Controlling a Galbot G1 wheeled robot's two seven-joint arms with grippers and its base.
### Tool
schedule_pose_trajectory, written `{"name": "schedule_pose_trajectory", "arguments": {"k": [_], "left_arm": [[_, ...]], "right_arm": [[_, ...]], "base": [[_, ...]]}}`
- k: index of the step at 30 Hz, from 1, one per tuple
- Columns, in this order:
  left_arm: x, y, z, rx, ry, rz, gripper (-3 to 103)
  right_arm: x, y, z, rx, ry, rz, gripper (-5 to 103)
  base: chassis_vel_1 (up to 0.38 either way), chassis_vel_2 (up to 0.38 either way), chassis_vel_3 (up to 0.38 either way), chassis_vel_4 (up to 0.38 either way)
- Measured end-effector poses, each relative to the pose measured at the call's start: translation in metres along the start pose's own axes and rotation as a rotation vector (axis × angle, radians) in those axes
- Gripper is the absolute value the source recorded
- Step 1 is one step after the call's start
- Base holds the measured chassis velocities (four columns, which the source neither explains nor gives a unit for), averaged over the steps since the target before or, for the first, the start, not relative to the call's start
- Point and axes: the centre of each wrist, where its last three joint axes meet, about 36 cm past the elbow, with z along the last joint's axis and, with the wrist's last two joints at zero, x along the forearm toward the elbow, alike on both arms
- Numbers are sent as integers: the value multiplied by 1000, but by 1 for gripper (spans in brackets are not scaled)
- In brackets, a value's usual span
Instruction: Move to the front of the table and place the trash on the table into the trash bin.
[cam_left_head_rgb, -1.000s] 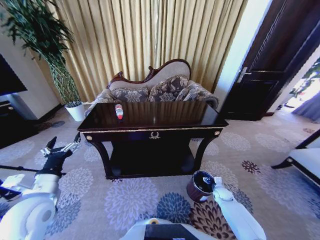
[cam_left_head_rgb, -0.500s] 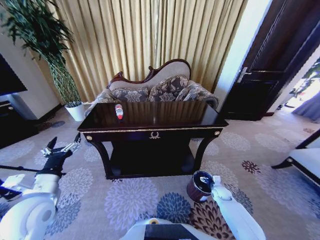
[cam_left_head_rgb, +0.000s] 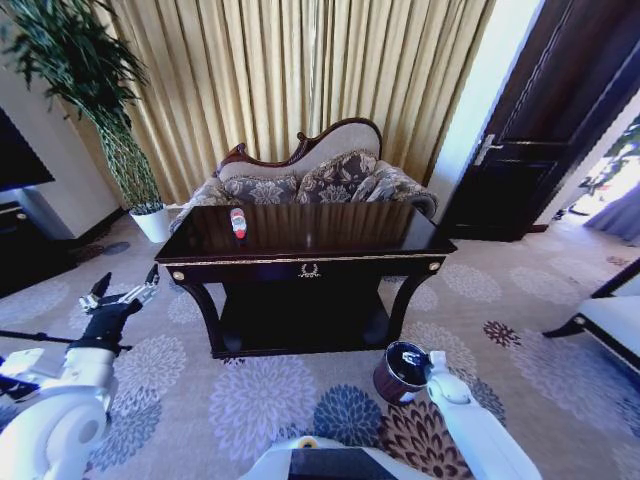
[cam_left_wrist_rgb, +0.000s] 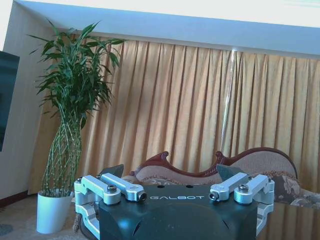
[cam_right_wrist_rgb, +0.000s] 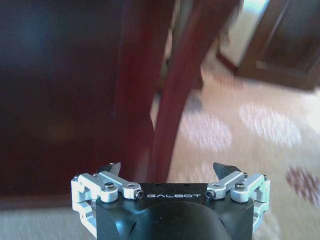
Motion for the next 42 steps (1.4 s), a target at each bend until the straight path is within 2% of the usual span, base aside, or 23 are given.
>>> {"name": "schedule_pose_trajectory", "arguments": {"k": [2, 5, 10, 11, 13, 15, 25, 42], "left_arm": [[0, 0, 0, 0, 0, 0, 100], [0, 0, -1, -8, 1, 7, 100], [-2, 0, -2, -14, -4, 13, 100], [-3, -1, -2, -15, -4, 17, 100], [-3, -1, -2, -17, -5, 19, 100], [-2, -3, -3, -22, -6, 29, 100], [-3, -8, -5, -25, -10, 49, 100], [0, -8, -3, -37, -4, 34, 100]], "right_arm": [[3, 0, -6, -5, -15, -3, 100], [39, -3, -64, -64, -143, -26, 100], [67, -6, -100, -95, -229, -53, 100], [85, -6, -119, -105, -284, -72, 100], [95, -6, -128, -109, -312, -81, 100], [130, -1, -154, -115, -401, -126, 100], [195, 29, -181, -113, -551, -206, 100], [179, 34, -182, -118, -586, -220, 100]], "base": [[0, 0, 0, 0], [0, 0, 0, 0], [0, 0, 0, 0], [0, 0, 0, 0], [0, 0, 0, 0], [0, 0, 0, 0], [0, 0, 0, 0], [-2, 3, 4, -3]]}}
